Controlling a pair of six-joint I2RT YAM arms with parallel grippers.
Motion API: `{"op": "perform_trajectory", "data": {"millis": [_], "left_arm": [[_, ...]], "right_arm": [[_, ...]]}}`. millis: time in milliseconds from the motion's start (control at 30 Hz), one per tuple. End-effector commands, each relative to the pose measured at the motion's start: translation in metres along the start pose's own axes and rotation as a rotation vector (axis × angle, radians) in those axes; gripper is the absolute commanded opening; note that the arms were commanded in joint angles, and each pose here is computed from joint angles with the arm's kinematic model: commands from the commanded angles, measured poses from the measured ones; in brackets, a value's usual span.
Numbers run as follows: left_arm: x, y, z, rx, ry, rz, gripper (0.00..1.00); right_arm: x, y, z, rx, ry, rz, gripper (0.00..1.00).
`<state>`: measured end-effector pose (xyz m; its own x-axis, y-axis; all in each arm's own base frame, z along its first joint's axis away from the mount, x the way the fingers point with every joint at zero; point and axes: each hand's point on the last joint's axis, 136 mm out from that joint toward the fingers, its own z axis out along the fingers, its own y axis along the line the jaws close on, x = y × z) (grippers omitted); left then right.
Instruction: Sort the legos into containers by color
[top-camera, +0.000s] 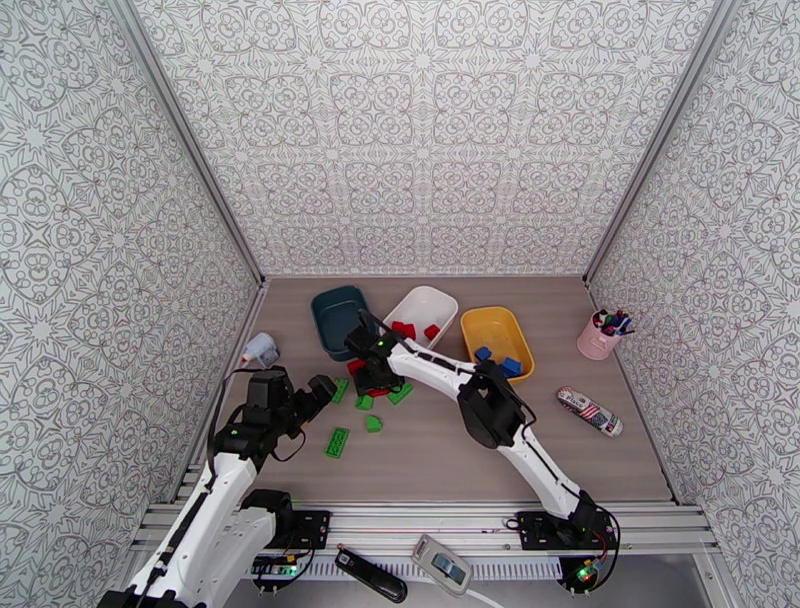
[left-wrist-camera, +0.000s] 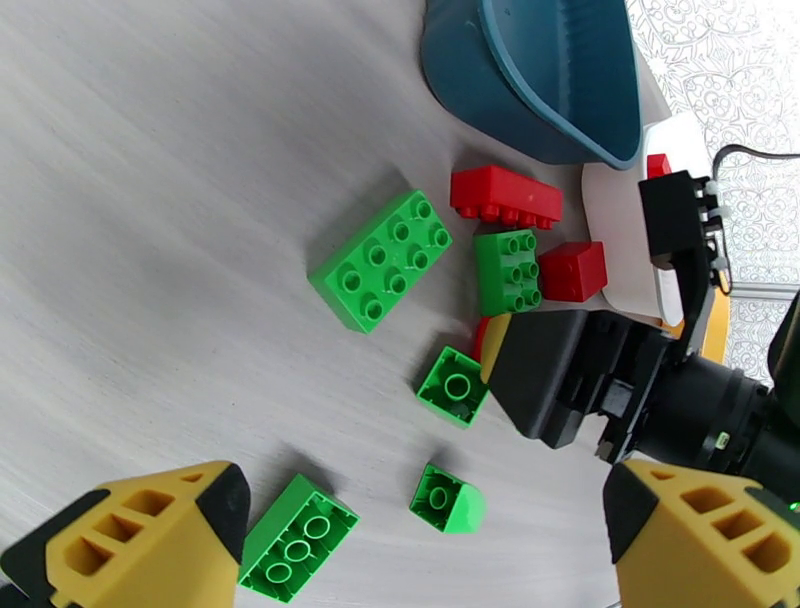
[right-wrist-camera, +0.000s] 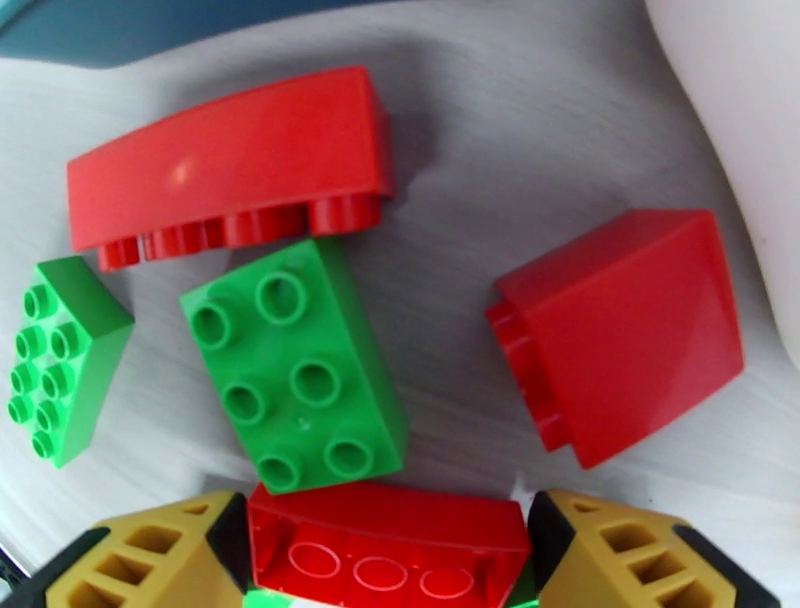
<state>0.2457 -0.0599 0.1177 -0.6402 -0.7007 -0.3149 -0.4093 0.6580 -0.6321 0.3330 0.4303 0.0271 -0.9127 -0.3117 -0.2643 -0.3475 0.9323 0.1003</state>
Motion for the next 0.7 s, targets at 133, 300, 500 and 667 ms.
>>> {"op": "perform_trajectory", "data": {"millis": [133,300,500,667], "left_arm": [[0.004,0.002,0.001,0.006,0.018,-0.008,0.99],[0.002,0.000,0.000,0.012,0.014,-0.009,0.99],[0.005,-0.007,0.004,0.040,0.039,-0.009,0.99],[0.009,-0.019,0.012,0.059,0.060,0.015,0.98]], "right_arm": [[0.010,-0.001,0.012,0.047,0.023,-0.001,0.76],[0.008,-0.002,0.006,0.048,0.013,-0.001,0.68],[-0.001,0.000,-0.025,0.012,-0.049,0.006,0.63],[-0.011,-0.005,-0.056,-0.026,-0.103,0.028,0.61]]}}
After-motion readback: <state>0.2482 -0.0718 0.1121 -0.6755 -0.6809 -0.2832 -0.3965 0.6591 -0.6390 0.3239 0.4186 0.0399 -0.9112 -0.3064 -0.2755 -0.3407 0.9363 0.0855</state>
